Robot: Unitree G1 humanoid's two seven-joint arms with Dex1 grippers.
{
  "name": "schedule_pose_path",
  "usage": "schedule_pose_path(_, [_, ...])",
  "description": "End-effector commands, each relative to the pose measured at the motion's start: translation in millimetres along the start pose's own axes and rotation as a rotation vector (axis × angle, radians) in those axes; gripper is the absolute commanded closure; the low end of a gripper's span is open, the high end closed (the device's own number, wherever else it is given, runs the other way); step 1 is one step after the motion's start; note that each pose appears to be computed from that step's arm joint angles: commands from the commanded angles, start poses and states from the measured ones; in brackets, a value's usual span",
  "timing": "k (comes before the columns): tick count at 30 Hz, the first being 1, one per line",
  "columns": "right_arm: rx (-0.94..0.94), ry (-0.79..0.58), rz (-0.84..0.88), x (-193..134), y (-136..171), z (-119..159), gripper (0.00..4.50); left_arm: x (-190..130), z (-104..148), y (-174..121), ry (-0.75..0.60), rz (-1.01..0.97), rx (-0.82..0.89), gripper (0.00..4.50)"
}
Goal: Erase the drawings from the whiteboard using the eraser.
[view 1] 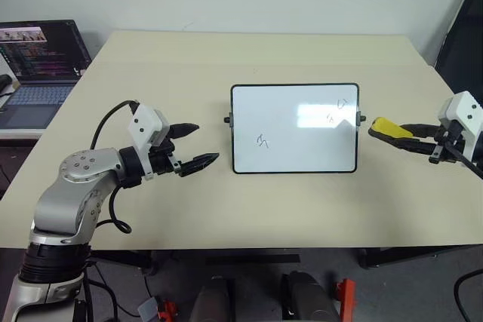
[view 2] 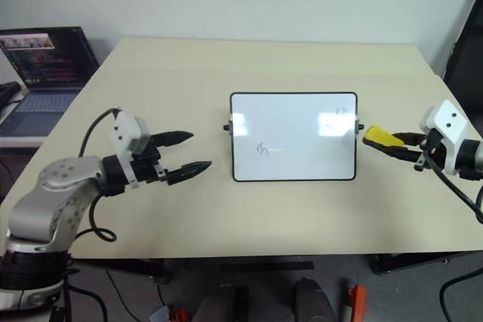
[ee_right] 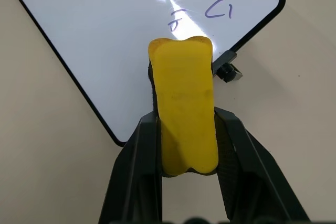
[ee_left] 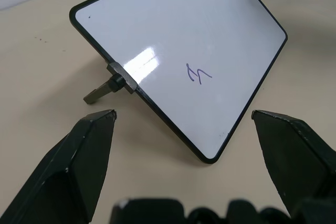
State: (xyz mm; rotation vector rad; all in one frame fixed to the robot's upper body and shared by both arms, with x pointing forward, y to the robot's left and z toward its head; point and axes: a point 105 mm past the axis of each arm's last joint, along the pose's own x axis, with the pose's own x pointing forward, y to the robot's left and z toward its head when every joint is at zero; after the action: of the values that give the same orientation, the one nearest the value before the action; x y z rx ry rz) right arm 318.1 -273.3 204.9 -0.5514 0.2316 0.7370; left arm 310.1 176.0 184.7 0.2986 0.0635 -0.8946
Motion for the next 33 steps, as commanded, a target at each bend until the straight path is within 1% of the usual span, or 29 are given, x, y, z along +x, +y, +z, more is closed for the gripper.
schedule_pose_path(1, [-0.031,-0.023,-0.025,-3,-6,9,3.52,-4,11,1,-0.018,0.005,0.043,0.0])
schedule_pose_path(7, [-0.027,-0.025,-0.038,-5,-11,9,3.52,-4,12,1,-0.021,0.009,0.045,0.0])
schedule_pose_path(18, [-0.03,-0.041,-0.017,1,-7,14,3.52,-3,11,-1,-0.024,0.009,0.035,0.0])
schedule_pose_path(23, [-0.041,-0.078,0.007,7,-4,24,3.52,-2,11,-1,-0.023,0.009,0.033,0.0])
schedule_pose_path(25, [-0.066,-0.176,0.101,28,20,48,3.52,-2,8,-1,-0.015,0.006,0.031,0.0])
schedule_pose_path(26, [-0.077,-0.205,0.133,34,29,57,3.52,-2,7,-1,-0.012,0.005,0.03,0.0])
schedule_pose_path(28, [-0.102,-0.274,0.192,60,54,74,3.52,1,1,-3,0.004,-0.003,0.027,0.0])
schedule_pose_path(30, [-0.118,-0.324,0.196,79,65,87,3.52,3,-3,-3,0.01,-0.006,0.024,0.0])
schedule_pose_path(31, [-0.116,-0.339,0.183,86,67,91,3.52,3,-3,-4,0.01,-0.007,0.024,0.0])
schedule_pose_path(33, [-0.149,-0.333,0.135,113,70,97,3.52,4,-2,-4,0.004,-0.012,0.023,0.0])
